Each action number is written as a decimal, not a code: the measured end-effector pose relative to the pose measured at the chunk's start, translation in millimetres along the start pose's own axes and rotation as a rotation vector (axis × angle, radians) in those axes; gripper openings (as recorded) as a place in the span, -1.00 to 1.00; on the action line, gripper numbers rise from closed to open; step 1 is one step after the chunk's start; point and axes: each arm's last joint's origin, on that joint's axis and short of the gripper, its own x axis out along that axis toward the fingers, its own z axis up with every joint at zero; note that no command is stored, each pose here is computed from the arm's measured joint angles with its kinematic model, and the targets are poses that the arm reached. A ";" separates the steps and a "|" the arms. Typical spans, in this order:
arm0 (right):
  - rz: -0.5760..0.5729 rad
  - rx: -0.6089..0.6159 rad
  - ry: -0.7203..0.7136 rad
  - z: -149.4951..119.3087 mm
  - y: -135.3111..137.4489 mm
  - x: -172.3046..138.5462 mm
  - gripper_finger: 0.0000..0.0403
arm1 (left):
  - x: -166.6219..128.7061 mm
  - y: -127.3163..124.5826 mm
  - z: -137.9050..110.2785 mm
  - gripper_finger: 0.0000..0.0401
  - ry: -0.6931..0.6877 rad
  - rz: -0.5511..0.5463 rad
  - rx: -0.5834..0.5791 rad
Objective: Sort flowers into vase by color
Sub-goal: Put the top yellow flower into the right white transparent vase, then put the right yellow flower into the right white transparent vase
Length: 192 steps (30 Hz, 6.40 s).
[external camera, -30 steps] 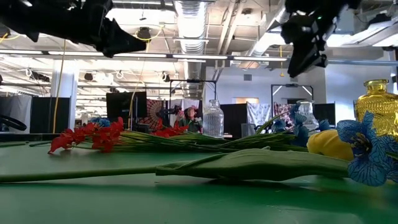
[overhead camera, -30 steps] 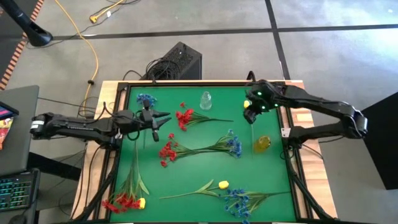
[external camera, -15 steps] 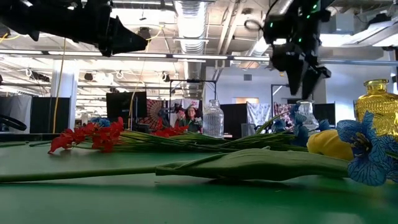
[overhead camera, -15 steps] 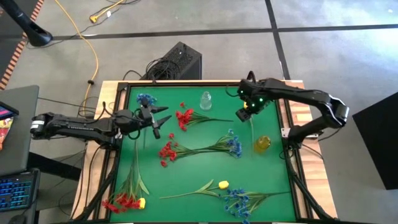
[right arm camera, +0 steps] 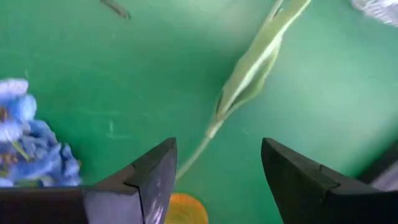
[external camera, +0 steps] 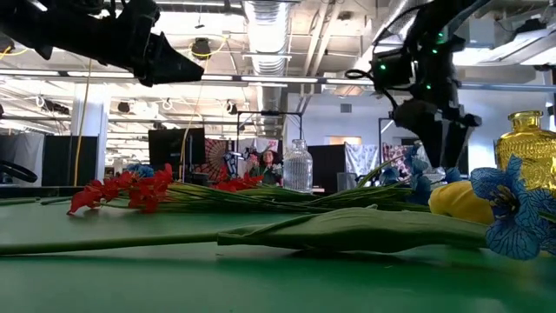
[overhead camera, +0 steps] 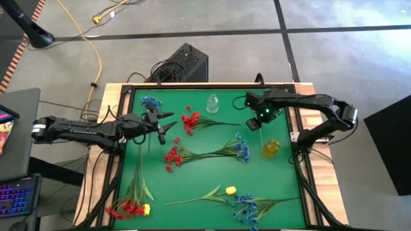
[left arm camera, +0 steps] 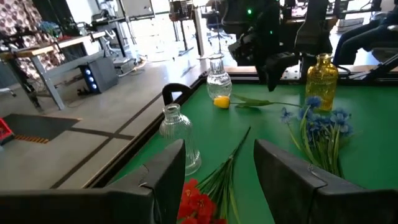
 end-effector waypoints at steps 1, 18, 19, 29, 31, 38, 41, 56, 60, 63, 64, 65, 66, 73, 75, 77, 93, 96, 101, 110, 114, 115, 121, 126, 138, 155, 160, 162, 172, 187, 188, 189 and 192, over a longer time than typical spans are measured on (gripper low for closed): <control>0.006 0.016 -0.010 -2.2 -1.2 4.0 0.29 | 0.0 0.1 0.6 -0.10 -0.006 0.001 0.003; 0.035 0.091 -0.020 -23.8 7.0 40.1 0.29 | 0.0 0.3 1.2 -0.10 -0.013 0.002 -0.008; 0.040 0.091 -0.027 -24.4 8.1 41.3 0.29 | 0.0 0.2 1.1 -0.10 -0.012 0.002 -0.008; 0.026 0.122 -0.008 -34.4 3.7 57.3 0.20 | 0.0 -0.4 0.5 -0.10 -0.007 -0.017 -0.005; 0.027 0.122 -0.015 -33.8 4.0 57.3 0.08 | 0.0 -0.4 0.5 -0.10 -0.007 -0.017 -0.004; 0.024 0.117 -0.018 -33.7 3.9 57.3 -0.56 | 0.0 -0.4 0.5 -0.10 -0.007 -0.017 -0.009; 0.030 0.129 -0.026 -32.3 5.0 55.1 -0.84 | 0.0 -0.4 0.5 -0.10 -0.007 -0.017 -0.010; 0.020 0.053 -0.411 11.4 29.0 -0.1 -0.86 | 0.0 -0.3 0.5 -0.10 -0.007 -0.016 -0.009; 0.069 0.005 -0.544 25.6 38.6 -21.5 -0.85 | 0.0 -0.3 0.5 -0.10 -0.007 -0.017 -0.021; 0.107 -0.041 -0.631 34.6 44.3 -39.2 -0.82 | 0.0 -0.3 0.3 -0.10 -0.005 -0.017 -0.027; 0.121 -0.059 -0.669 37.5 45.2 -46.3 -0.82 | 0.0 -0.4 0.1 -0.10 -0.003 -0.017 -0.026; 0.136 -0.073 -0.709 40.0 45.8 -53.8 -0.83 | 0.0 -0.4 -0.2 -0.10 -0.001 -0.017 -0.026; 0.152 -0.086 -0.755 42.2 45.5 -62.2 -0.83 | 0.0 -0.4 -0.4 -0.10 0.002 -0.017 -0.025; 0.272 -0.163 -1.190 48.8 37.5 -123.1 -0.84 | 0.2 0.4 1.1 -0.10 -0.014 -0.013 -0.029; 0.327 -0.205 -1.273 51.7 40.5 -131.3 -0.84 | 0.7 2.3 1.3 -0.10 -0.017 -0.001 -0.031; 0.394 -0.240 -1.324 58.1 46.9 -132.5 -0.84 | 1.5 5.5 1.0 -0.10 -0.014 0.018 -0.039; 0.431 -0.250 -1.414 99.7 44.8 -111.3 -0.84 | 4.4 15.8 -1.9 -0.10 0.005 0.024 -0.138; 0.394 -0.250 -1.405 98.6 35.5 -114.7 -0.84 | 4.4 15.8 -2.1 -0.10 0.007 0.024 -0.139; 0.237 -0.212 -1.346 77.2 6.4 -132.3 -0.85 | 4.4 15.5 -5.4 -0.10 0.041 0.023 -0.142; -0.091 -0.045 -1.277 37.9 -44.1 -154.8 -0.85 | 4.3 15.3 -7.2 -0.10 0.059 0.022 -0.129; -0.147 0.006 -1.248 32.0 -61.2 -156.8 -0.84 | 4.3 15.3 -7.4 -0.10 0.061 0.023 -0.125; -0.163 0.019 -1.236 30.9 -65.3 -156.5 -0.84 | 4.2 15.3 -7.6 -0.10 0.063 0.022 -0.125; -0.199 0.083 -1.205 25.1 -79.6 -156.1 -0.85 | 4.1 15.1 -9.8 -0.10 0.086 0.021 -0.116; -0.199 0.116 -1.248 17.8 -86.3 -131.5 -0.85 | 4.0 15.0 -10.6 -0.10 0.094 0.021 -0.112; -0.168 0.165 -1.255 -11.7 -93.1 -96.0 -0.85 | 4.0 15.5 -10.5 -0.10 0.093 0.035 -0.104; -0.157 0.172 -1.205 -13.4 -92.7 -63.1 -0.72 | 4.0 15.6 -10.5 -0.10 0.092 0.039 -0.154; -0.172 0.158 -1.141 -16.2 -93.3 -57.4 -0.57 | 4.0 15.5 -10.5 -0.10 0.092 0.039 -0.154; -0.180 0.151 -1.108 -17.7 -93.6 -54.6 -0.49 | 4.0 15.5 -10.5 -0.10 0.092 0.039 -0.154; -0.144 0.112 -0.939 -28.2 -93.6 -76.9 0.04 | 4.1 14.5 -10.3 -0.10 0.091 0.003 -0.156; 0.161 -0.004 -0.786 -51.9 -53.6 -95.0 0.13 | -3.8 -15.8 -1.7 -0.10 0.026 -0.387 -0.155; 0.179 -0.021 -0.783 -54.1 -48.7 -95.1 0.13 | -5.3 -19.6 -1.4 -0.10 0.025 -0.409 -0.153; 0.193 -0.040 -0.780 -56.5 -44.0 -95.1 0.13 | -7.0 -23.4 -1.1 -0.10 0.026 -0.432 -0.153; 0.222 -0.069 -0.780 -63.9 -31.5 -95.3 0.13 | -10.6 -35.2 1.2 -0.10 0.029 -0.486 -0.153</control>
